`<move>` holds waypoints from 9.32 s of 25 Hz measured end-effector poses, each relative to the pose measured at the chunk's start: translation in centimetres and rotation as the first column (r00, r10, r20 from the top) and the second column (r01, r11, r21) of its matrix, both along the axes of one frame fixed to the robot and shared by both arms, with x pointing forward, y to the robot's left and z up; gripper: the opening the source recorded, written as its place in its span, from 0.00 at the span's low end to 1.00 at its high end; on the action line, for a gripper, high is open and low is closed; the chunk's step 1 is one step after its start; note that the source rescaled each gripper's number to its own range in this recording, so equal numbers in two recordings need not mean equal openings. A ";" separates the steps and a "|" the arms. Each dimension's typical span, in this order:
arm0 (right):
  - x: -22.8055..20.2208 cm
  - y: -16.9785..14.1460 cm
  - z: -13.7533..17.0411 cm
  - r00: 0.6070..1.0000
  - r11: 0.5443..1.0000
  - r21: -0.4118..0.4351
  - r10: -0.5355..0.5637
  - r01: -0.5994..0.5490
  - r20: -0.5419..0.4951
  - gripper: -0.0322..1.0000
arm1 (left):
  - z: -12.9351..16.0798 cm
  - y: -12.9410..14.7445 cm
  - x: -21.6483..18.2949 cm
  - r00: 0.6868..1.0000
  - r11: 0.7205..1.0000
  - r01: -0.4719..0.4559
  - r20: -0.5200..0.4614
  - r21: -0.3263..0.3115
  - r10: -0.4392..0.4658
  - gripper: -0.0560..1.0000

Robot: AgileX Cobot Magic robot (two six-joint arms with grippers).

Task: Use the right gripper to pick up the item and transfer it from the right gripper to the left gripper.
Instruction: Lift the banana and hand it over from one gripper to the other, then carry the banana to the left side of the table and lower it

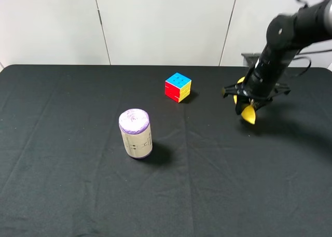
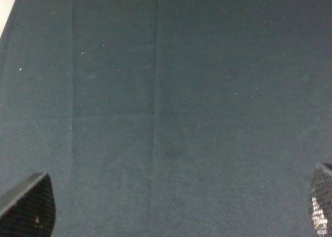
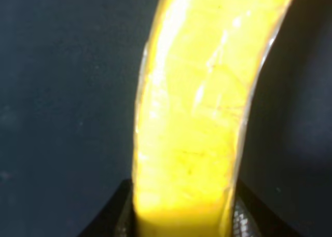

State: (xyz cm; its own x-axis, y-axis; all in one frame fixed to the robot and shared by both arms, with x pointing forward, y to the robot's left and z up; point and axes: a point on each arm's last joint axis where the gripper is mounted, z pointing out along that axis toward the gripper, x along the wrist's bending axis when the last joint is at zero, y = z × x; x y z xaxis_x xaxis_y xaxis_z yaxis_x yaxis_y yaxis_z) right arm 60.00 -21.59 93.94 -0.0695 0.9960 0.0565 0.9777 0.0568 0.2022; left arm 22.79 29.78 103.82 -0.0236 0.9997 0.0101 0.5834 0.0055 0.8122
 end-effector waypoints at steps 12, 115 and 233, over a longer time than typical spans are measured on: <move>-2.0 1.7 5.5 0.977 0.977 0.044 0.210 -0.209 -0.020 0.03 | 0.0 0.0 0.0 1.000 1.000 0.000 0.000 0.000 0.000 0.96; -18.6 16.2 15.4 0.151 0.165 -0.075 0.975 -0.983 0.162 0.03 | 7.1 -10.2 12.8 0.695 0.692 0.681 -0.085 -0.238 -0.714 0.96; -25.8 6.3 22.3 0.556 0.593 0.018 0.743 -0.805 0.372 1.00 | 1.8 -12.7 16.7 0.968 0.607 0.105 -0.059 -0.788 -0.245 0.06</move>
